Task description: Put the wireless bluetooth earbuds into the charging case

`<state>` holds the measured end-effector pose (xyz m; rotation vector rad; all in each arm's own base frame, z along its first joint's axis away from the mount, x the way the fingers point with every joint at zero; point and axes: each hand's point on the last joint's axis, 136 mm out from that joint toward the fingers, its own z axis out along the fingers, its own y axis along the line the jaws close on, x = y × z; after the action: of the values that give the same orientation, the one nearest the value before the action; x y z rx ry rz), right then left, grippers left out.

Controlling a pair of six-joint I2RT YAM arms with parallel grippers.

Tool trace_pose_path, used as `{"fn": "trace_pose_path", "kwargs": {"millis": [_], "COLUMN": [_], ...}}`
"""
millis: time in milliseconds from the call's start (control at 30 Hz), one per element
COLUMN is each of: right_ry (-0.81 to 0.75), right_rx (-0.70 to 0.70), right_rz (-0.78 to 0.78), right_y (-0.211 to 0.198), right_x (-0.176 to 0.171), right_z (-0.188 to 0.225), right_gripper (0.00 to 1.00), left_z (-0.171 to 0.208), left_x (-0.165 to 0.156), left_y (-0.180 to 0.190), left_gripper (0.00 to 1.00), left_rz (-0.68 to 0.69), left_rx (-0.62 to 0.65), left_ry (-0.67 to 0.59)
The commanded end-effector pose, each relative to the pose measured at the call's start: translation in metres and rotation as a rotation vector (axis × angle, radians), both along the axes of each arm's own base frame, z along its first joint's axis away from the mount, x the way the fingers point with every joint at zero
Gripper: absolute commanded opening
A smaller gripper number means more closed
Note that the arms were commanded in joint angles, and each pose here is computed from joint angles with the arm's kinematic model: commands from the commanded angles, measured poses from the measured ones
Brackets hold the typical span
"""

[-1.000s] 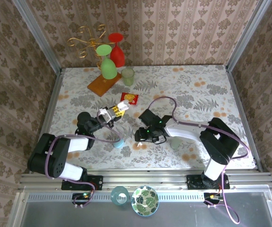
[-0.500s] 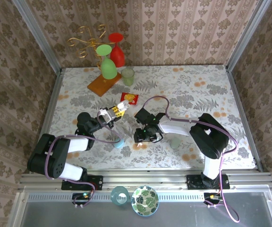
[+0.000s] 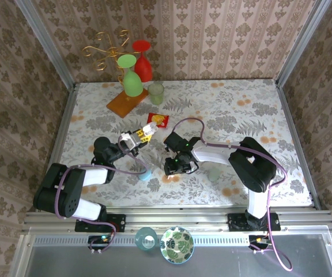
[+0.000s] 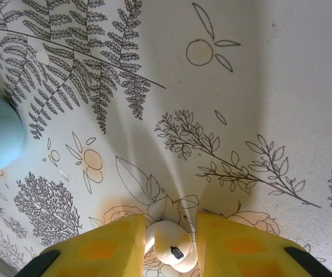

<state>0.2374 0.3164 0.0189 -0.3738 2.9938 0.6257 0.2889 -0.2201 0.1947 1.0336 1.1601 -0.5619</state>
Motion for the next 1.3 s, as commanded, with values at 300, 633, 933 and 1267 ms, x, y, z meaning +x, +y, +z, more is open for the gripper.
{"fn": "trace_pose_path", "kwargs": {"millis": [300,633,933,1267], "right_ry": [-0.02,-0.217,-0.571,-0.86], "right_rx": [0.015,0.06,-0.038,-0.035], "right_rz": [0.032,0.065,0.131,0.203], "right_y": [0.001,0.001,-0.02,-0.014], "right_x": [-0.003,0.019,0.059,0.087], "right_z": [0.002,0.04,0.104,0.177], "right_gripper": [0.22,0.21,0.21,0.21], "left_z": [0.005,0.004,-0.009,-0.03], "left_x": [-0.001,-0.003,-0.013,-0.013], "left_y": [0.0,-0.002,-0.005,-0.01], "left_gripper": [0.0,0.0,0.0,0.0], "left_rz": [-0.019,-0.036,-0.044,0.098], "left_rx": [0.005,0.002,-0.017,0.089], "left_ry": [-0.048,-0.041,0.103,0.305]}}
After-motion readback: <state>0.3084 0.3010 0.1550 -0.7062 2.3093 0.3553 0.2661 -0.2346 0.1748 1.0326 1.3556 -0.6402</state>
